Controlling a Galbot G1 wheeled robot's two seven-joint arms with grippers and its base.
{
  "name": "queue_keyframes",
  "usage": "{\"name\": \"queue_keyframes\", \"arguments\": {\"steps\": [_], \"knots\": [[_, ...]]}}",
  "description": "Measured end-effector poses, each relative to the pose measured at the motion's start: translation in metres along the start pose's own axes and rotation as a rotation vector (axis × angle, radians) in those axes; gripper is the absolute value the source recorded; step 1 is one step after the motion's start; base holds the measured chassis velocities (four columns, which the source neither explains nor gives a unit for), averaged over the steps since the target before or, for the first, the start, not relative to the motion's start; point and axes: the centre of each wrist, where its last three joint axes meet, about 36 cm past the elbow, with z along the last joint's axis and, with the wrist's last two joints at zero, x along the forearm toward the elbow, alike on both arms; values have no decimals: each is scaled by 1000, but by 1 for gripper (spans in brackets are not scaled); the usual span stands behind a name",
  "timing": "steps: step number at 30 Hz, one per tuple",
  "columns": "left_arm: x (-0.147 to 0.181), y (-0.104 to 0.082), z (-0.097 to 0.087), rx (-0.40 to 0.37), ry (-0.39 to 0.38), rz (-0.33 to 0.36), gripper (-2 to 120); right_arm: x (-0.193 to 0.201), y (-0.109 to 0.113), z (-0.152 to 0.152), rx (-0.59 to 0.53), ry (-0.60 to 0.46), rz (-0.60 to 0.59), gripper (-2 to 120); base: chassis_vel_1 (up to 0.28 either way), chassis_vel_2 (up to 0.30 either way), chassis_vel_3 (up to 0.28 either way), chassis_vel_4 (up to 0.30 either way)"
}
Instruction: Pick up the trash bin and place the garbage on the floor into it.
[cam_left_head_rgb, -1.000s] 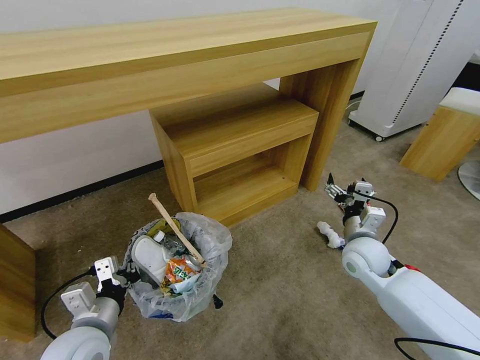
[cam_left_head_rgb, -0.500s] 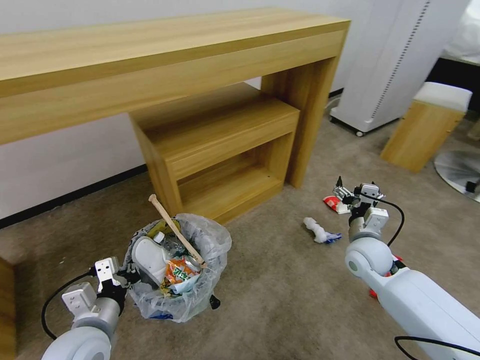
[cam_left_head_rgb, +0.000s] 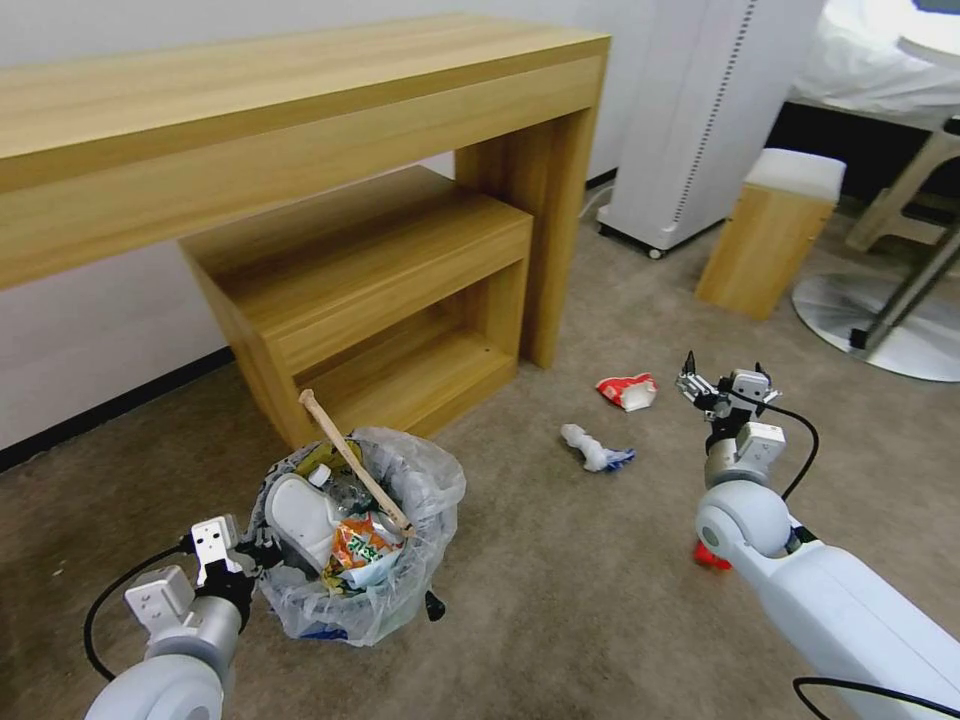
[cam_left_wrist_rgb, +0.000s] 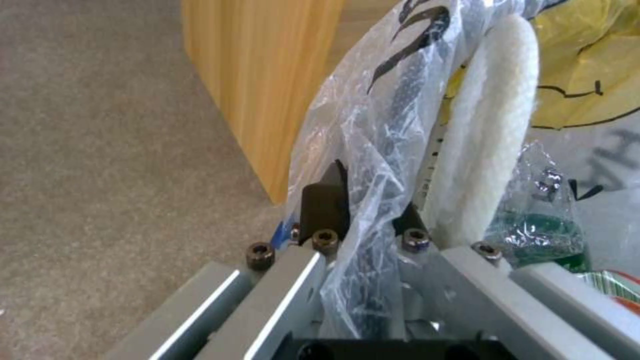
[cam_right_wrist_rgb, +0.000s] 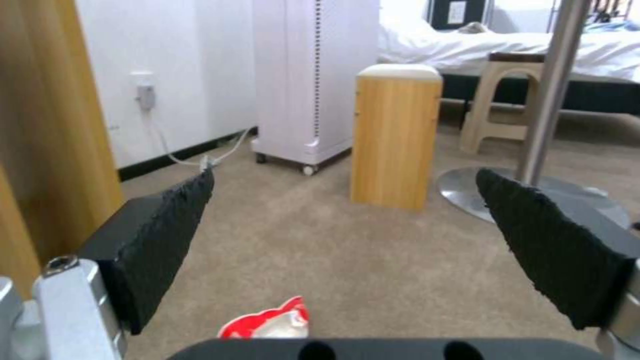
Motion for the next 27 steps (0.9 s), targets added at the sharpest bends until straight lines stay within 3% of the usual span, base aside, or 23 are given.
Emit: {"name": "queue_keyframes", "arguments": {"steps": [27], "knots": [[4,0,-2,-1,-11,-6,1,2,7,-1,-18,-23,-24,100,0,0,0,0]]}}
